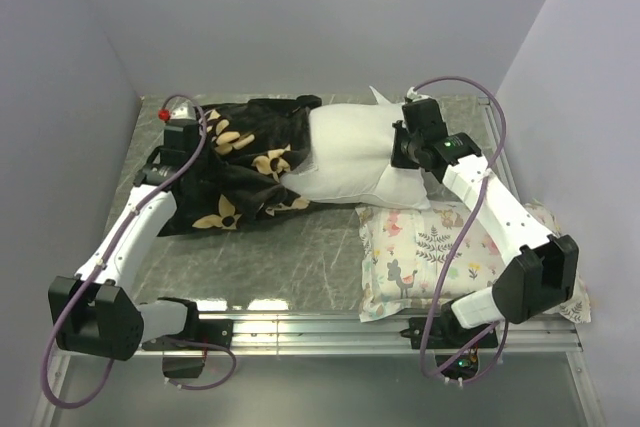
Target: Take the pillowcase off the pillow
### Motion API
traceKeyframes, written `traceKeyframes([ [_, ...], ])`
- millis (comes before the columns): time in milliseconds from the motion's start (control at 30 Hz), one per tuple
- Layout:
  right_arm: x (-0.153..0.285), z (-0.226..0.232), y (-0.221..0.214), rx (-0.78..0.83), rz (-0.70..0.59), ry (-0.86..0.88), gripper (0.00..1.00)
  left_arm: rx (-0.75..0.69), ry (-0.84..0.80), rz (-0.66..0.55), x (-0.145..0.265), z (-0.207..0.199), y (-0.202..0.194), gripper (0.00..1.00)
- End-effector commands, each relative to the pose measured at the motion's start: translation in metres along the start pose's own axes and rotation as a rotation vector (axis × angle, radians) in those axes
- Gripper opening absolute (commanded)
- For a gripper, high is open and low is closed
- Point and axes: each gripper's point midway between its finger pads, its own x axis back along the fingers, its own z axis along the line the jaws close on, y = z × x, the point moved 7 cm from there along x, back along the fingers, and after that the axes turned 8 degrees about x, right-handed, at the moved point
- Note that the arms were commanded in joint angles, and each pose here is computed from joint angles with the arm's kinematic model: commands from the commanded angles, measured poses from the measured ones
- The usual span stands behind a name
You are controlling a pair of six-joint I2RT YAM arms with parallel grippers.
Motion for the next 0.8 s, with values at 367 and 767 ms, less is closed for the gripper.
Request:
traceKeyframes([
  [367, 0.050, 0.054, 0.010, 0.121, -0.226, 0.093, 0.68, -0.070, -0.063, -0.052, 0.024, -0.028, -0.018, 0.13],
  [767, -0.015, 0.137, -0.047, 0.373, -0.176, 0.035, 0.87, -0.128, -0.112, -0.026, 0.035, -0.051, -0.025, 0.21],
])
